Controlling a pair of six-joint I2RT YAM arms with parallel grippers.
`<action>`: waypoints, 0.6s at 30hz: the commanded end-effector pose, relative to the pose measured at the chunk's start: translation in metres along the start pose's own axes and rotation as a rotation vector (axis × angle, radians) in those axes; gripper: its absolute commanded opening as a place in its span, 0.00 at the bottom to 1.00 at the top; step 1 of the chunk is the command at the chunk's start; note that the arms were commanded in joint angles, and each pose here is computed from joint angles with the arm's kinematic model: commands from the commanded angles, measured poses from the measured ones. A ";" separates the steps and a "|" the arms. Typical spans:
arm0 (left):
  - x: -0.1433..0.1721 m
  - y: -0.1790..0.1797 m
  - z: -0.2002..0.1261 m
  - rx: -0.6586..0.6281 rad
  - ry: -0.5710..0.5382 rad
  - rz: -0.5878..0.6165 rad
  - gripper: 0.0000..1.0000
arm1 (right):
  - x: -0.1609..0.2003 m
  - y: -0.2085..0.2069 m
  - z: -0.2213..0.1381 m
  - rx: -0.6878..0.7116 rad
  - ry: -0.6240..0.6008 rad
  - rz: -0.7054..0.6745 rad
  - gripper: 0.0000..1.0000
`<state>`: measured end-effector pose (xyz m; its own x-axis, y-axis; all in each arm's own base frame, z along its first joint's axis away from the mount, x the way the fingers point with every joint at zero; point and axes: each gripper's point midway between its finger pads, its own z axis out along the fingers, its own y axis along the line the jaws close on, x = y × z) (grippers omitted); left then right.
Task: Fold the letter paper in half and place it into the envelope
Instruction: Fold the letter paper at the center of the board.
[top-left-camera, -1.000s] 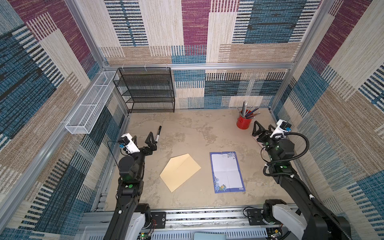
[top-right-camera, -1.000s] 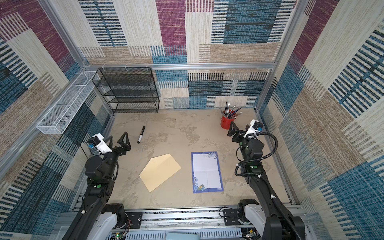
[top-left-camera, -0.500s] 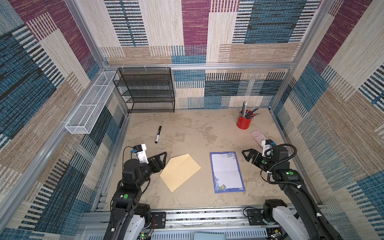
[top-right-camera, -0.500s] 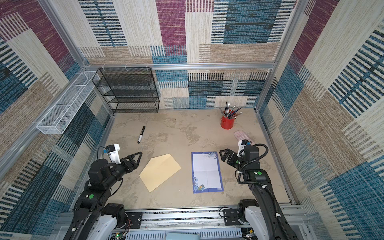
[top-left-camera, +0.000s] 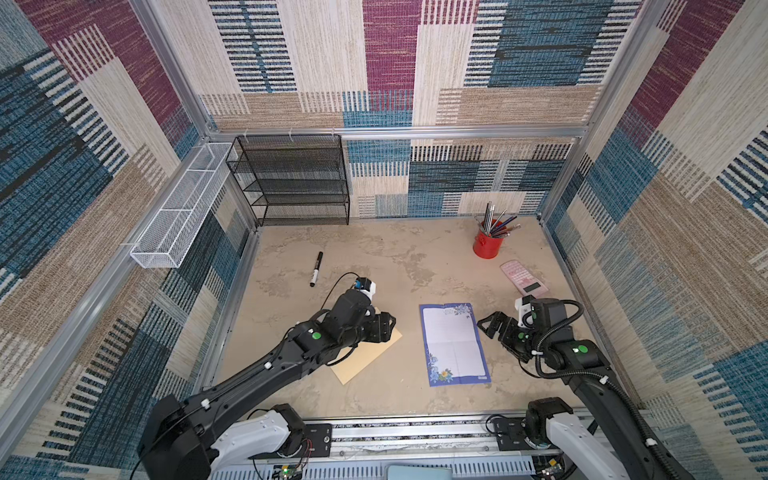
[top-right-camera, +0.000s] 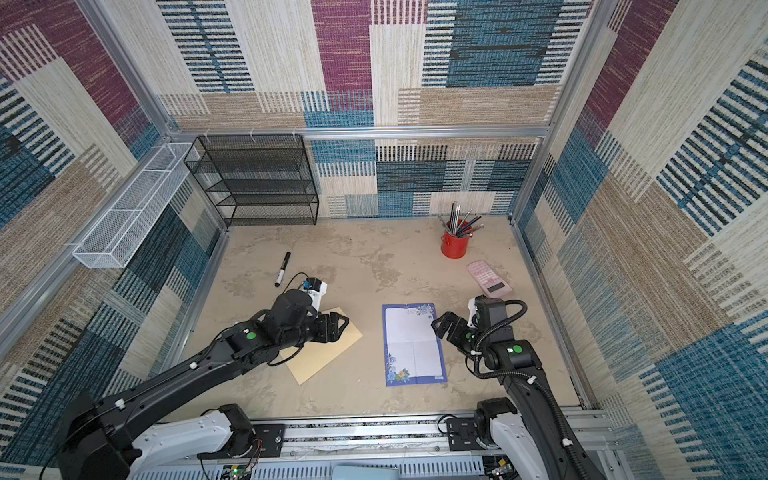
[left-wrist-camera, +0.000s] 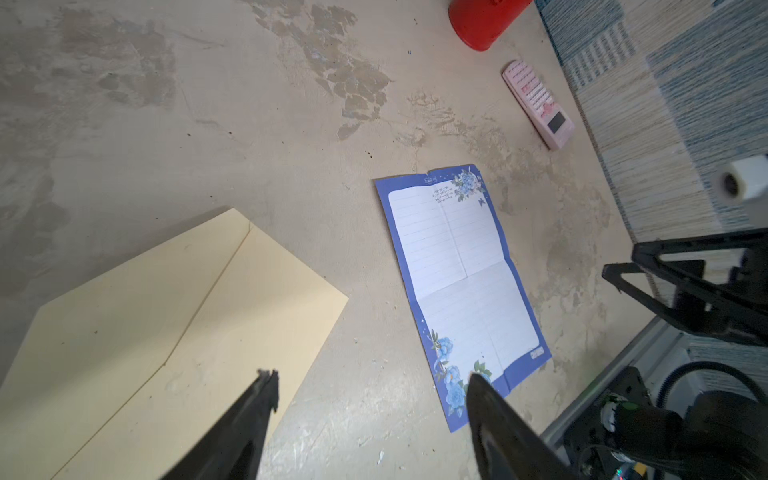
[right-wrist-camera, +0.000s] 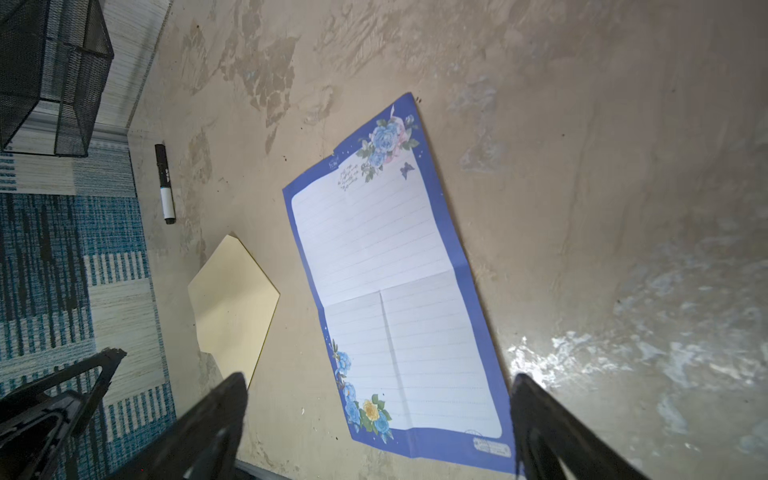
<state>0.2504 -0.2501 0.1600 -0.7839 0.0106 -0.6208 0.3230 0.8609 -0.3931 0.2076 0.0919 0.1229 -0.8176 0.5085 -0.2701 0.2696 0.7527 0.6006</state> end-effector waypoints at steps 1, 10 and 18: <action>-0.015 -0.019 0.023 0.013 -0.028 0.078 0.75 | 0.020 -0.010 0.006 0.048 0.067 0.049 0.99; -0.007 -0.033 0.093 -0.006 0.094 0.146 0.73 | 0.062 -0.014 0.025 0.062 0.196 0.058 0.99; -0.001 -0.037 0.136 -0.102 0.152 0.230 0.67 | 0.083 -0.033 0.029 0.115 0.267 0.083 0.99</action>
<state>0.3069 -0.3517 0.0923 -0.7825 0.2325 -0.5776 0.4364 0.8665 -0.2425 0.1517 0.1213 0.0640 -0.8976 0.4387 -0.0424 0.3536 0.7742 0.5249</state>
